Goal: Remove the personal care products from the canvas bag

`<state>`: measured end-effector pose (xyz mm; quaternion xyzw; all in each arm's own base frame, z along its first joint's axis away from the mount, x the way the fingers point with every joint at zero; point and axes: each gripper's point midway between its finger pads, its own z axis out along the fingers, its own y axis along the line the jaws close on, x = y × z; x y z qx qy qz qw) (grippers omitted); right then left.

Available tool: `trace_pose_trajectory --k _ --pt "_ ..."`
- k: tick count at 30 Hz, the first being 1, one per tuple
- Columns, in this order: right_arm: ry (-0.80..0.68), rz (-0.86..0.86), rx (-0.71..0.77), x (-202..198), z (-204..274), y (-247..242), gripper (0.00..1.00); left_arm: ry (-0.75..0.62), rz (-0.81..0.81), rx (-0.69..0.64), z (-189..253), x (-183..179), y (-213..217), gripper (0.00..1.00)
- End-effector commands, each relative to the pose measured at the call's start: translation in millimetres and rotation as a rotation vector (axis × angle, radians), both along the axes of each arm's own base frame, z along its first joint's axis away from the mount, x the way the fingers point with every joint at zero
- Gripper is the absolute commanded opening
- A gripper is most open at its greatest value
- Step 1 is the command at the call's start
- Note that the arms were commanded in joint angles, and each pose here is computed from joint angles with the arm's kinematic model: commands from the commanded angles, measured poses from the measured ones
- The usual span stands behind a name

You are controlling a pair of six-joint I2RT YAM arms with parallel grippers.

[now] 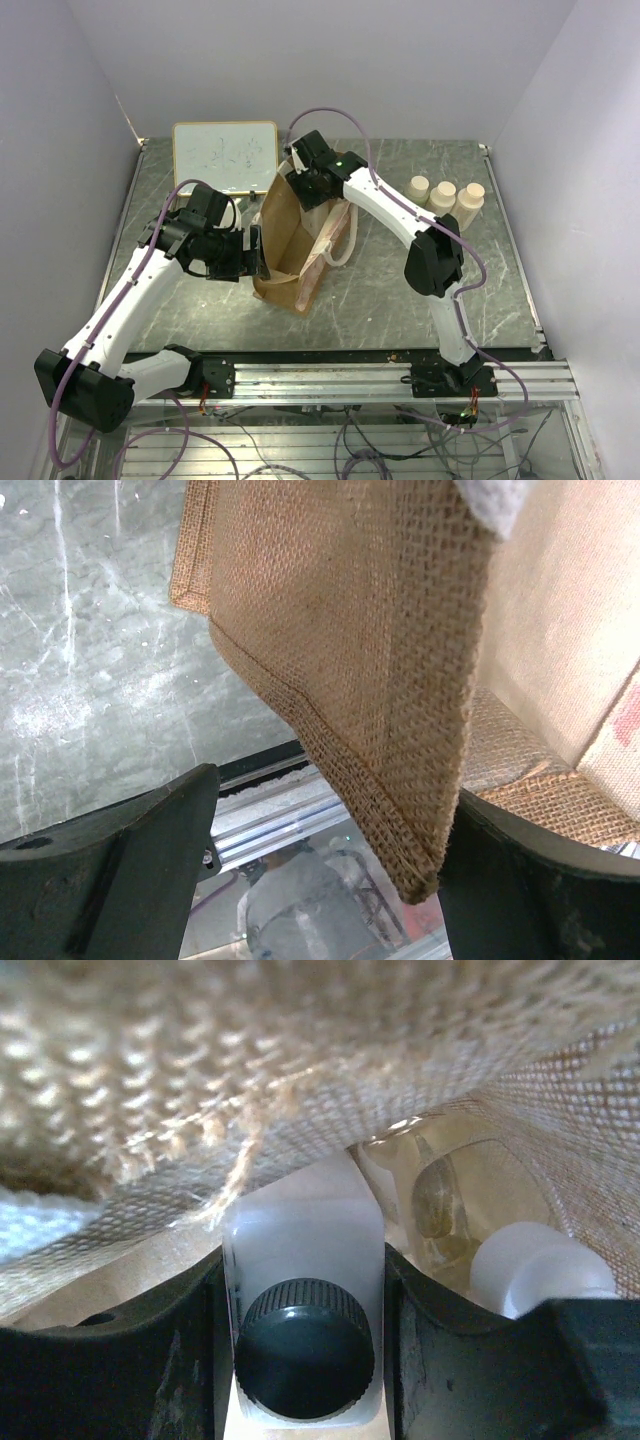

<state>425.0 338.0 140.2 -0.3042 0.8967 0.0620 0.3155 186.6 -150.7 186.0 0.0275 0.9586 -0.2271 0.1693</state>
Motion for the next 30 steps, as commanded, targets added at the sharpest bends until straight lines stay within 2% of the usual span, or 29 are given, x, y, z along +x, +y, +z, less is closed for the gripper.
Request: trace_pose_trajectory --k 1,5,10,14,18,23,27,30 --pt "-0.076 -0.062 0.172 -1.4 69.3 13.0 0.13 0.002 -0.023 0.006 3.2 -6.5 1.4 0.90" --pt "-0.060 -0.109 0.309 -12.1 101.9 18.1 0.07 0.000 -0.028 0.001 2.9 -6.0 0.2 0.90" --pt "0.039 -0.162 0.494 -28.5 125.2 15.2 0.00 -0.007 -0.033 -0.006 4.5 -5.4 -0.9 0.90" --pt "0.111 -0.170 0.655 -38.8 146.1 9.6 0.00 -0.009 -0.038 -0.011 5.2 -5.7 -1.6 0.90" --pt "0.186 -0.162 0.892 -42.9 185.1 -4.8 0.00 -0.008 -0.042 -0.019 5.3 -5.3 -3.4 0.90" --pt "0.175 -0.147 1.142 -48.1 243.7 -50.2 0.00 -0.006 -0.051 -0.029 5.4 -3.5 -6.3 0.90" --pt "0.093 -0.185 1.237 -47.2 280.1 -107.1 0.00 -0.008 -0.056 -0.029 5.3 -2.5 -6.8 0.90" --pt "-0.010 -0.244 1.242 -51.0 299.5 -151.0 0.00 -0.005 -0.059 -0.031 4.4 -2.6 -7.4 0.90"
